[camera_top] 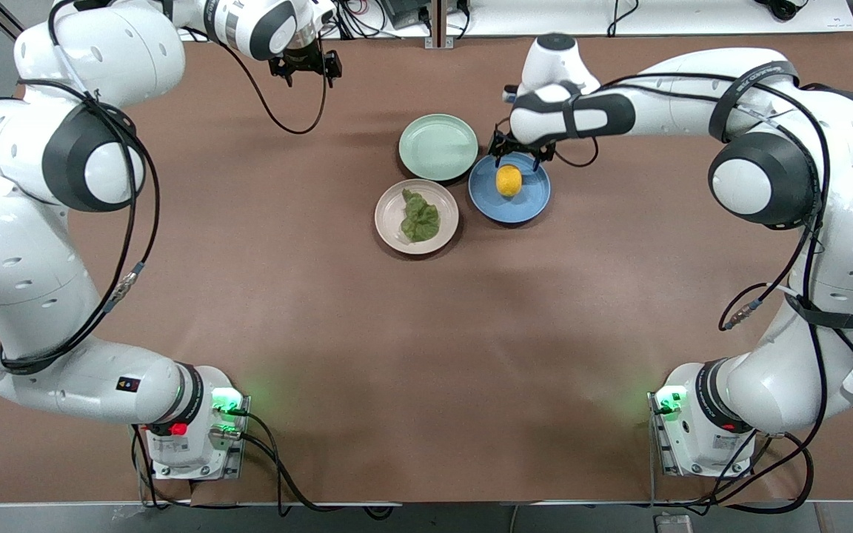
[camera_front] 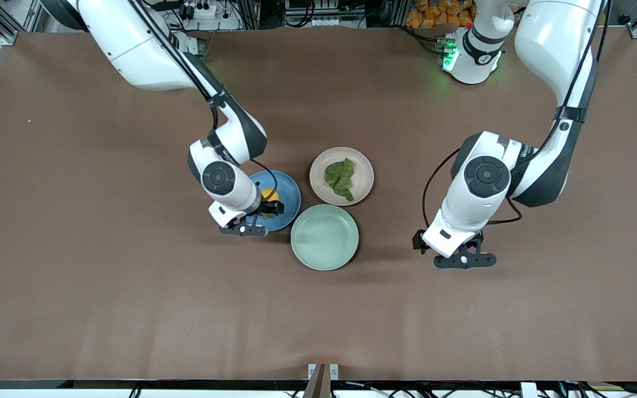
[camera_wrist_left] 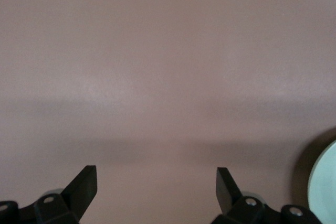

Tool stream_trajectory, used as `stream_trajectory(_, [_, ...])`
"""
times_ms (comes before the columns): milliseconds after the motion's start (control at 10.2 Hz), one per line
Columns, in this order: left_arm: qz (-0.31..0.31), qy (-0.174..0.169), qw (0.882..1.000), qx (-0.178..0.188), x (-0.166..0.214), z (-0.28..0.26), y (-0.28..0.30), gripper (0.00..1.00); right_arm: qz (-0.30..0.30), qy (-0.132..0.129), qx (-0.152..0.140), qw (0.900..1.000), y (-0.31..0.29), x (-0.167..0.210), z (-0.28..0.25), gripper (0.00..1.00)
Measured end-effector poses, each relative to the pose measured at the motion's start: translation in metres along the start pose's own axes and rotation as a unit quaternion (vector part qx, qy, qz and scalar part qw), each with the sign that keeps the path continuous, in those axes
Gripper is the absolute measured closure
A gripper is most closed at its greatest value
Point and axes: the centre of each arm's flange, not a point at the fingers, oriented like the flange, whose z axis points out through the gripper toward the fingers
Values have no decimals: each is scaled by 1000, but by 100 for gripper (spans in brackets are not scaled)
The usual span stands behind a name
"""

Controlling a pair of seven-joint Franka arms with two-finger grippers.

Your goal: Place lemon and lettuce in plates

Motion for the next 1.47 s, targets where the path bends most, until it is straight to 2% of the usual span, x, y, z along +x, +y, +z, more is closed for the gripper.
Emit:
stream_trajectory(294, [-12,-41,999,16,-16,0,-14,0,16,-17,-6,1000,7,22,-39,0])
stream_trajectory(489, [-11,-64,998,10,-40,-11,-28,0,11,-34,-14,999,22,37,-65,0])
stream_trajectory(783, [17,-91,996,-20,-77,-32,-62,0,-32,-53,-21,998,63,65,-106,0])
stream_trajectory(881, [32,-85,996,-26,-84,-47,-79,0,-50,-51,-26,997,79,74,-117,0])
stream_trajectory(1077, [47,-51,997,-29,-93,-92,-108,0,-78,-39,-33,996,114,92,-138,0])
stream_trajectory(1272, [37,-12,999,-33,-93,-135,-121,0,-94,-41,-34,994,148,100,-158,0])
stream_trajectory(1468, [31,10,999,-37,-86,-157,-127,0,-104,-45,-35,993,181,102,-181,0])
